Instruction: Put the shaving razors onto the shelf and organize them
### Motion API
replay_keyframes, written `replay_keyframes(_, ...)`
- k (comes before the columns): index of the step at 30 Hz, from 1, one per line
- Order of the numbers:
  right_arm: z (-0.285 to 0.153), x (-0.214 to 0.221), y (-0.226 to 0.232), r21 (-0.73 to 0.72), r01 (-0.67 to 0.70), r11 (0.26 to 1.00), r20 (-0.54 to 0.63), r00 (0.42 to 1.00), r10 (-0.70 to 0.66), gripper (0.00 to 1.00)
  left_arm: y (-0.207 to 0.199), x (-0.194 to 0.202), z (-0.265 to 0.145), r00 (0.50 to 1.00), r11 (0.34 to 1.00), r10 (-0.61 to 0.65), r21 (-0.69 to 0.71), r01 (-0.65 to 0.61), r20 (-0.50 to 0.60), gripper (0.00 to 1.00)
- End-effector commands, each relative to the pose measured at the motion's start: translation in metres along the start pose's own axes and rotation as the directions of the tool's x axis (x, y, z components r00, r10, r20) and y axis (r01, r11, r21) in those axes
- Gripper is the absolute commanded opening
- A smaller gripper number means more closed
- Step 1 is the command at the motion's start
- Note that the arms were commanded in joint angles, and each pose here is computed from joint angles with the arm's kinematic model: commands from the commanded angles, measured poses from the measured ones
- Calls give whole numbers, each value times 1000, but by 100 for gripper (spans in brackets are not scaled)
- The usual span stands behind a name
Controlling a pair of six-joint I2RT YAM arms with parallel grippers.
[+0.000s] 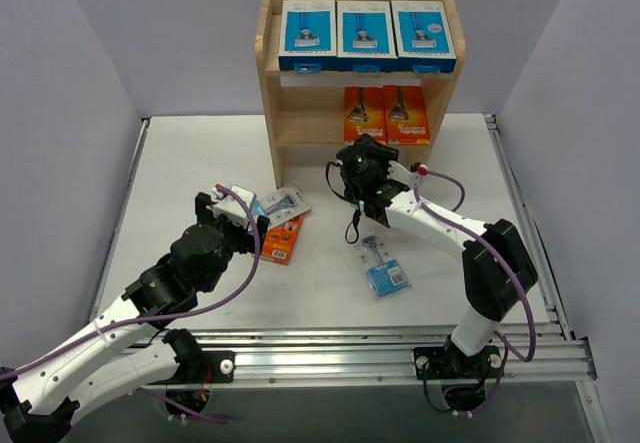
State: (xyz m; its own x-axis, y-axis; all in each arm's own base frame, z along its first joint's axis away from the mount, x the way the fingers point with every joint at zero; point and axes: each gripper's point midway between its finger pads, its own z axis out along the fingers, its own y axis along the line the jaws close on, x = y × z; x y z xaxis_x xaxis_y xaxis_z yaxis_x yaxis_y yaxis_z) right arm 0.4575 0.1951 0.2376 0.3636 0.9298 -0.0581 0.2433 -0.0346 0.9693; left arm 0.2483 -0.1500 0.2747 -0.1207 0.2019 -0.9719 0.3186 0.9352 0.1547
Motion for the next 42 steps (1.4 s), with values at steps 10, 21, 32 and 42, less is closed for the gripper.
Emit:
replay_keyframes(10, -3, -18, 33, -59, -44, 997, 51, 998, 47, 32, 2, -15, 0, 998, 1000, -25, -10, 26, 53, 94)
replay_keyframes(21, -6, -22, 34, -59, -25, 998, 47, 999, 28, 54, 3, -16, -1, 998, 1000, -24, -12, 24, 53, 94)
replay_keyframes(32, -16, -30, 52, -89, 33, 995, 39, 999, -30, 79, 3, -18, -3, 998, 1000, -22, -6, 22, 59, 94)
replay_keyframes(42, -32, -45, 52, -90, 66, 994, 0, 998, -66, 83, 6, -20, -4, 998, 1000, -15, -13, 16, 65, 94)
